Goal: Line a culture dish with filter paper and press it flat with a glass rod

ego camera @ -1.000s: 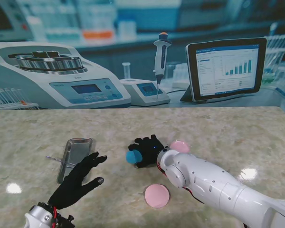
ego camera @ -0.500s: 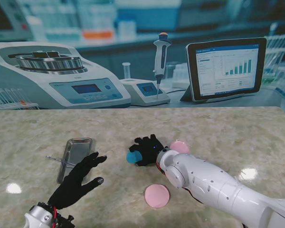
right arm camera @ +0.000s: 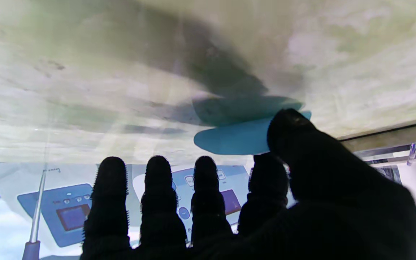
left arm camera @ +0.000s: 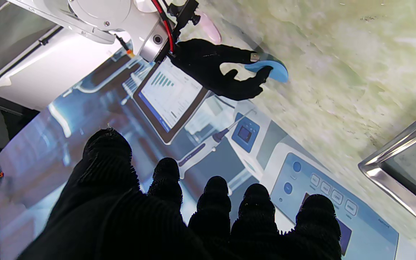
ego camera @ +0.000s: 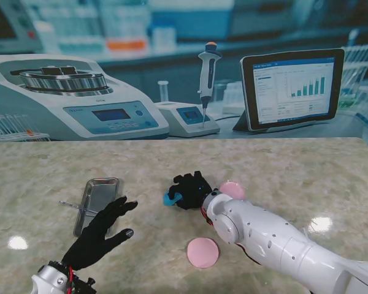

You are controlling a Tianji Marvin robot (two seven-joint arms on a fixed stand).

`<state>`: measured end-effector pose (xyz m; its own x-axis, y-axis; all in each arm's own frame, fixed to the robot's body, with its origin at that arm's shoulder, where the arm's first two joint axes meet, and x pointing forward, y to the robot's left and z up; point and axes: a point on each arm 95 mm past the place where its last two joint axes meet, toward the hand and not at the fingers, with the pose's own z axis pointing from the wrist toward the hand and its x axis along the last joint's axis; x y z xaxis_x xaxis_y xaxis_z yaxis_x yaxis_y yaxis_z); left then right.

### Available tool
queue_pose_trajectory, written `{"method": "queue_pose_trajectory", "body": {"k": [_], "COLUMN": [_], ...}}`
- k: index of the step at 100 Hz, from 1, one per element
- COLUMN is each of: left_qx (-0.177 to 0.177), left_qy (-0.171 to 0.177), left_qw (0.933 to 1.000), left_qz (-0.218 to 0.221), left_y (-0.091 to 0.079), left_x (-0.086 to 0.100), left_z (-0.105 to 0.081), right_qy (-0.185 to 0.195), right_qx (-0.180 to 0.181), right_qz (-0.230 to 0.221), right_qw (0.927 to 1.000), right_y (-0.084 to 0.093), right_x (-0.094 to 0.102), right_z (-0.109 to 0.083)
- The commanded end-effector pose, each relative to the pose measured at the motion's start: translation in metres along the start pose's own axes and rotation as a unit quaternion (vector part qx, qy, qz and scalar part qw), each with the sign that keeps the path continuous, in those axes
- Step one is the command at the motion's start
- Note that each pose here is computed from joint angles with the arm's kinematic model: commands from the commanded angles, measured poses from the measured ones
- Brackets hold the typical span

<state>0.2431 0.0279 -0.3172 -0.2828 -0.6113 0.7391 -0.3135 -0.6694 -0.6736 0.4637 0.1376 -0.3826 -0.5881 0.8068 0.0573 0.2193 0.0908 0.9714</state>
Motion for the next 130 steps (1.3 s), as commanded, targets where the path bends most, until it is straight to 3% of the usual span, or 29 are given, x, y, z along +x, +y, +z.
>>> {"method": "queue_pose_trajectory", "body": {"k": [1,64,104,130], "left_qx": [-0.003,0.001,0.002,0.005], "left_qy": [-0.002,0.001,0.009,0.017], "left_qw": [1.0,1.0,0.9999,0.9998], "left_qz": [-0.002,-0.001,-0.008,-0.012], "left_y": [0.002,-0.001,0.0,0.001], "left_x": [0.0,0.0,0.002,0.005], "left_z": [-0.001,-0.001,-0.003,-0.005], "right_qy": [0.004,0.0,-0.002,-0.029], "right_qx": [-0.007,-0.077,-0.119,-0.134], "right_qz": [0.006,0.035,0.037,0.032], "right_qw": [0.9999,0.9964,0.9922,0.99], "right_y": [-0.003,0.007,0.025,0.032], "right_x": [0.005,0.003,-0.003,-0.02], "right_z": [0.0,-0.003,-0.023,-0.042]}}
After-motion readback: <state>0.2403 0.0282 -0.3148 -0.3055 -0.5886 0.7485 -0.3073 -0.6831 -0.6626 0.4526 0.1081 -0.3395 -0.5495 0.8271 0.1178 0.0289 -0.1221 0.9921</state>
